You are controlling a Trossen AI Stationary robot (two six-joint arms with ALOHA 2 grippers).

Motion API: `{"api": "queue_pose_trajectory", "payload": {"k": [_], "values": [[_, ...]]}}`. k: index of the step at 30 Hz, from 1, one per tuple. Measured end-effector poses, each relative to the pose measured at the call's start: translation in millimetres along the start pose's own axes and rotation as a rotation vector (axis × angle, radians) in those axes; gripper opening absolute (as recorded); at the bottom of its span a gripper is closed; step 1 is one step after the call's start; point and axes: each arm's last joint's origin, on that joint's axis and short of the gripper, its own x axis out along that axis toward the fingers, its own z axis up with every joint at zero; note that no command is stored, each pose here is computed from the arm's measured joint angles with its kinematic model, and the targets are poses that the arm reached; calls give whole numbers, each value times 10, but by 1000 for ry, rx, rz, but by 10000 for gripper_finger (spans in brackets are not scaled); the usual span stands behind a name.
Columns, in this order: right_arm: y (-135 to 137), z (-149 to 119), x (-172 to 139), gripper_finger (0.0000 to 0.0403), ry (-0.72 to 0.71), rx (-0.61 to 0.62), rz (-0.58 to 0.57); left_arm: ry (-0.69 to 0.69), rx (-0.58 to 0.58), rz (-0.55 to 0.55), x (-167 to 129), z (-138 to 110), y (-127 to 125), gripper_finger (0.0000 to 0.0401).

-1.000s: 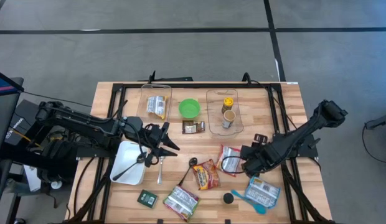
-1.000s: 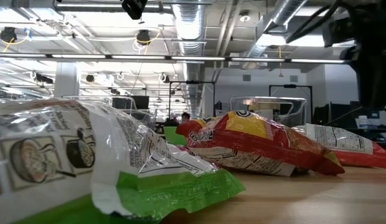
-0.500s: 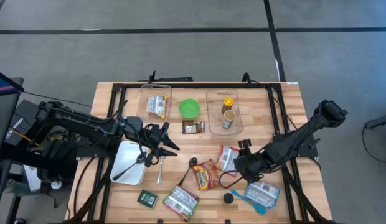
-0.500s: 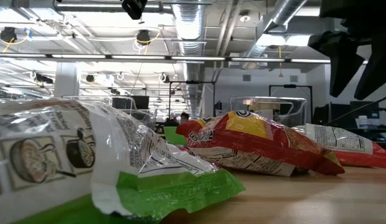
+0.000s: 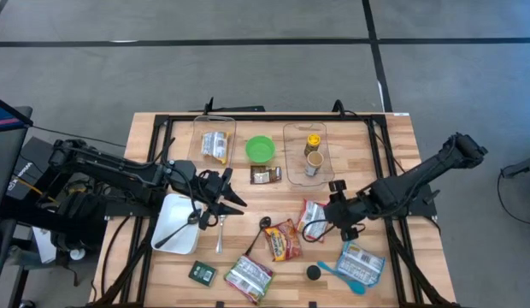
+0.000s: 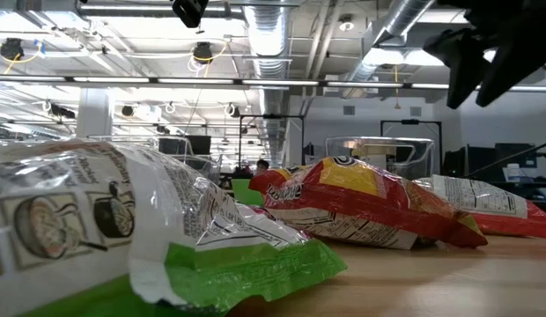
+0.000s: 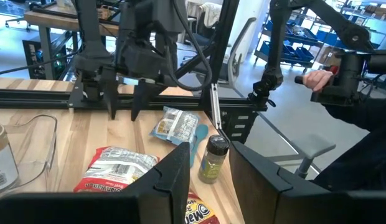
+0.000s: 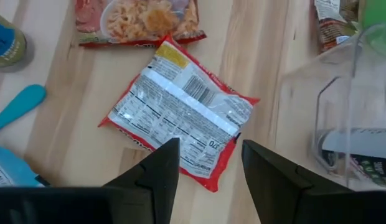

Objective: Pick & Place Food Item

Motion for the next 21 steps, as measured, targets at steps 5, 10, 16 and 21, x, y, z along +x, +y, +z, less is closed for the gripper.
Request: {"api": "queue_pose_trajectory", "payload": {"k": [5,10,16,21], "values": [[-37,-133,149,167,-53,4,52,0,0,0,0,0,0,108],[-89,-421,234,167,-67,76,108,0,0,0,0,0,0,108],[-152,-671,223,167,-163,158,114,0,0,0,0,0,0,108],[-197,-744,258,167,-171,239,105,-1,0,0,0,1,0,108]]}}
